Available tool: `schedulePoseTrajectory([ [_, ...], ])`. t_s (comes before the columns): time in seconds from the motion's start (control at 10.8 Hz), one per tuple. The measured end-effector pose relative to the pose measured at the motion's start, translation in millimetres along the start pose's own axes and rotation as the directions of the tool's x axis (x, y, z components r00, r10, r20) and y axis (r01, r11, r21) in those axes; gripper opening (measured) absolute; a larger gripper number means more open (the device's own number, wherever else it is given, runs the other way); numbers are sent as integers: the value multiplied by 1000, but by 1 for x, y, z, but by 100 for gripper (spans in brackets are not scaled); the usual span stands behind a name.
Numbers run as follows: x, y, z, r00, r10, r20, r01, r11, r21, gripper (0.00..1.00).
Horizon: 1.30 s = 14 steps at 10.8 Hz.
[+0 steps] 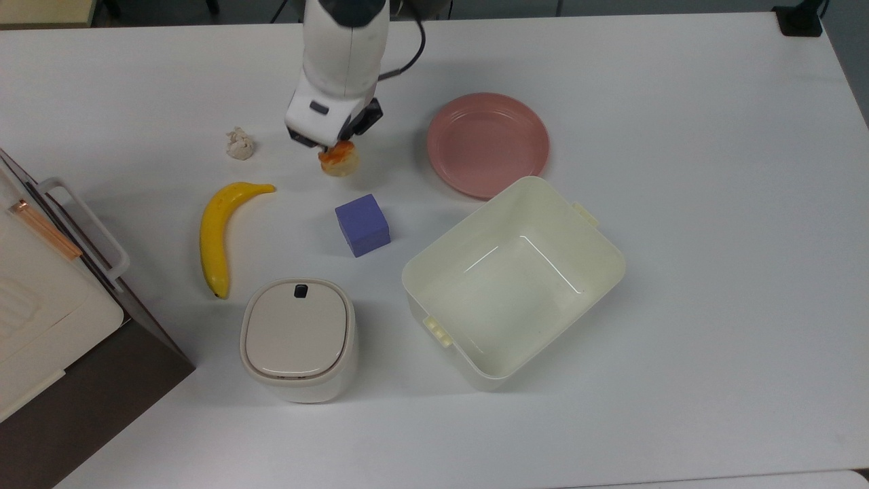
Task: Put the bread on a plate
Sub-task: 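Lift the bread roll and carry it over the pink plate, then lower the bread roll onto the plate and open the gripper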
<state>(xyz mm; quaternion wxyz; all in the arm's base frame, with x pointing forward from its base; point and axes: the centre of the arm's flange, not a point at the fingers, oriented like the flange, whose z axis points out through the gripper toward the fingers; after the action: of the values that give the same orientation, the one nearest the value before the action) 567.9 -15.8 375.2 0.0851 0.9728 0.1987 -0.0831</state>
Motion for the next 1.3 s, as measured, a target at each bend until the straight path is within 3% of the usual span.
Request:
schedulePoseTrajectory([
  [0.09,0,-7,-22,1000,4,-14,-4,1000,17,14],
  [0.28,2,-42,-61,999,-32,-17,33,998,58,14],
  [0.46,7,-101,-83,994,-109,3,108,992,60,14],
  [0.84,20,-192,-77,972,-231,47,229,972,44,14],
  [1.3,29,-202,-50,963,-252,95,247,967,62,14],
])
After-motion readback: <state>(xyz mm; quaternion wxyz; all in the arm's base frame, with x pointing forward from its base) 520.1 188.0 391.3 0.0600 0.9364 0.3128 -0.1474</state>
